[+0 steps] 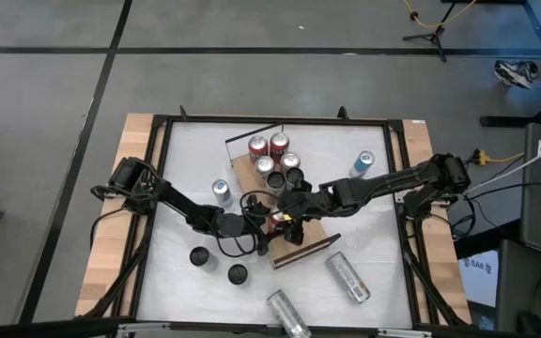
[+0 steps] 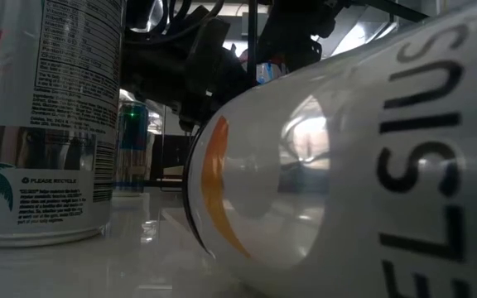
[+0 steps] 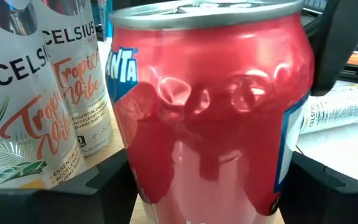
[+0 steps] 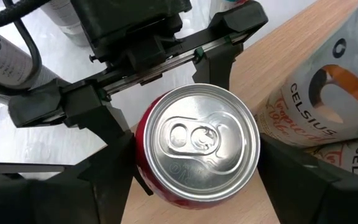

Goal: Place canned beverage on shelf
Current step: Align the orange soda can with the other orange soda can

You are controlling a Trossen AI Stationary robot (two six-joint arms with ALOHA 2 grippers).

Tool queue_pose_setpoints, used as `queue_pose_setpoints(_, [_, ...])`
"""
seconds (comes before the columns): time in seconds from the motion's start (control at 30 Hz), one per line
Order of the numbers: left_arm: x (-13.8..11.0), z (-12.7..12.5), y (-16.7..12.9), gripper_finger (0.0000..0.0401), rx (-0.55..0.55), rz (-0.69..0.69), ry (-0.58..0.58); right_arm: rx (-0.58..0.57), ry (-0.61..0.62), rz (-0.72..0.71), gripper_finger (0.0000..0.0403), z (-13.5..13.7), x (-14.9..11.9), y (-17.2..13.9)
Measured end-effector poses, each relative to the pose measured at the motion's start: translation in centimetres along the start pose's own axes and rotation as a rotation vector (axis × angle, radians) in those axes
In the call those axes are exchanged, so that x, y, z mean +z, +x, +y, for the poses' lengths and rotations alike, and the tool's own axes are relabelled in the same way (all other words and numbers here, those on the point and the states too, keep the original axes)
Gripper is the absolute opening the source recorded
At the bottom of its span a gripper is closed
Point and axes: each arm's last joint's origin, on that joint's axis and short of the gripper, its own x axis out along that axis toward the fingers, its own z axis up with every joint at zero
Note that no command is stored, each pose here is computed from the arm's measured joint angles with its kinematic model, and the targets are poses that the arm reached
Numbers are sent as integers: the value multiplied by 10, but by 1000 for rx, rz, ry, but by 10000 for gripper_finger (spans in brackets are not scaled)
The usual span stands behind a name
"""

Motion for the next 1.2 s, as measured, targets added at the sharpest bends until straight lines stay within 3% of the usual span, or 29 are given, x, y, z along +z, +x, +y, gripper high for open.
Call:
queue_pose_setpoints(0.33, [0,0,0,285,0,1,4,1,-3,-1,305,0,0,0])
queue_pose_setpoints(0.7, [-1,-2,0,285,-70,14,110,9,-14,2,396,0,0,1])
queue_pose_setpoints(0.9, [0,-3,0,285,-121,8,137,89,-156,-3,392,3,2,-2])
queue_pose_setpoints(1.2, [13,-6,-5,285,-176,-31,117,110,-217,30,392,6,18,-30])
